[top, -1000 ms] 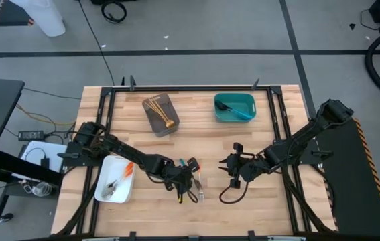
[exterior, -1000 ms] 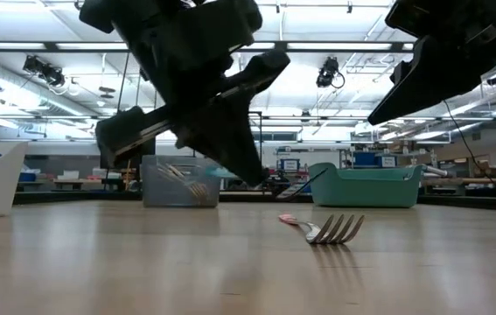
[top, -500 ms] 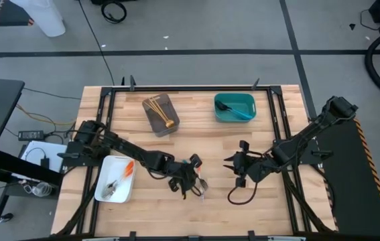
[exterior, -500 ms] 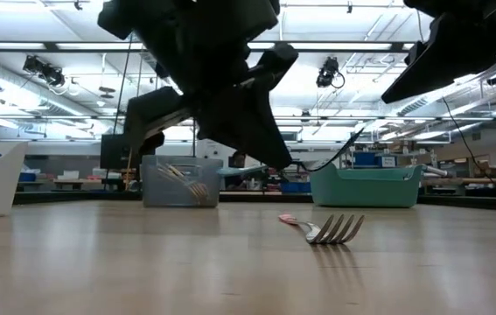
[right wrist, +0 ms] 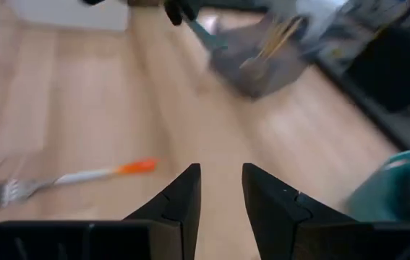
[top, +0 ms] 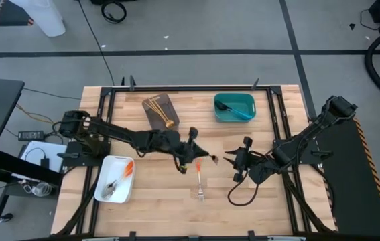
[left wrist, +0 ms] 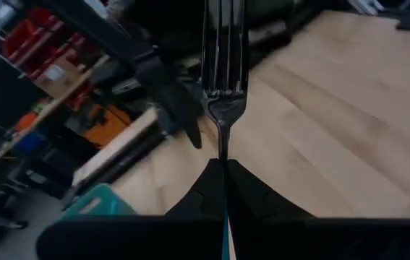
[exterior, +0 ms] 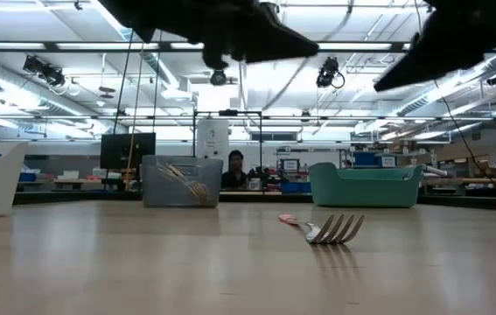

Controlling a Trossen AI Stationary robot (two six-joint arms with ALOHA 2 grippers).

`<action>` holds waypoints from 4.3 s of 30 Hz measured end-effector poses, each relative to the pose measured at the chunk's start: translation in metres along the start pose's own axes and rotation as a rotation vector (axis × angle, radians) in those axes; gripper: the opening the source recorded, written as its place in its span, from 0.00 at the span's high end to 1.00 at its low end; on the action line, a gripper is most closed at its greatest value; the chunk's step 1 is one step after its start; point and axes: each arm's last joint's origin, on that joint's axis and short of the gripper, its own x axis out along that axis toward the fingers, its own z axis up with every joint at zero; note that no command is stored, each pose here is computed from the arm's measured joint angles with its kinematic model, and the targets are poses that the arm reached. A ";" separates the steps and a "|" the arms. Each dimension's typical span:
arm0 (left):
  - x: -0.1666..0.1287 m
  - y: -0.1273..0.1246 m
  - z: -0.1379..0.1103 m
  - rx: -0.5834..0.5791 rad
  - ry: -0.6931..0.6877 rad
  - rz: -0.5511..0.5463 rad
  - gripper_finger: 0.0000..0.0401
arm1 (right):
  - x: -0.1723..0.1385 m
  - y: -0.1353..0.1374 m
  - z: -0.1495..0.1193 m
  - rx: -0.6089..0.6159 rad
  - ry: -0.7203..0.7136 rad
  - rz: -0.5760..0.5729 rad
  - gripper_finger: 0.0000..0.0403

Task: Sort silverware by color (type)
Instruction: Put the blue fork into the green bin

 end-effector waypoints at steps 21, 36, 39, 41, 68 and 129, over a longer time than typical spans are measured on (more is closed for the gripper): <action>-0.014 0.038 0.034 -0.098 -0.341 0.461 0.98 | 0.016 -0.005 0.053 -0.038 -0.350 -0.362 0.56; -0.019 0.044 0.037 -0.205 -0.389 0.574 0.98 | 0.031 -0.007 0.074 -0.143 -0.514 -0.428 0.56; -0.020 0.045 0.038 -0.224 -0.402 0.578 0.98 | 0.032 -0.009 0.076 -0.139 -0.540 -0.412 0.56; -0.020 0.045 0.038 -0.231 -0.403 0.577 0.98 | 0.033 -0.011 0.079 -0.136 -0.548 -0.411 0.56; -0.014 0.043 0.032 -0.247 -0.412 0.622 0.98 | 0.044 -0.028 0.101 -0.149 -0.599 -0.435 0.82; -0.050 -0.033 0.030 -0.362 0.346 0.142 0.57 | 0.088 -0.047 0.057 -0.497 -0.089 -0.509 0.96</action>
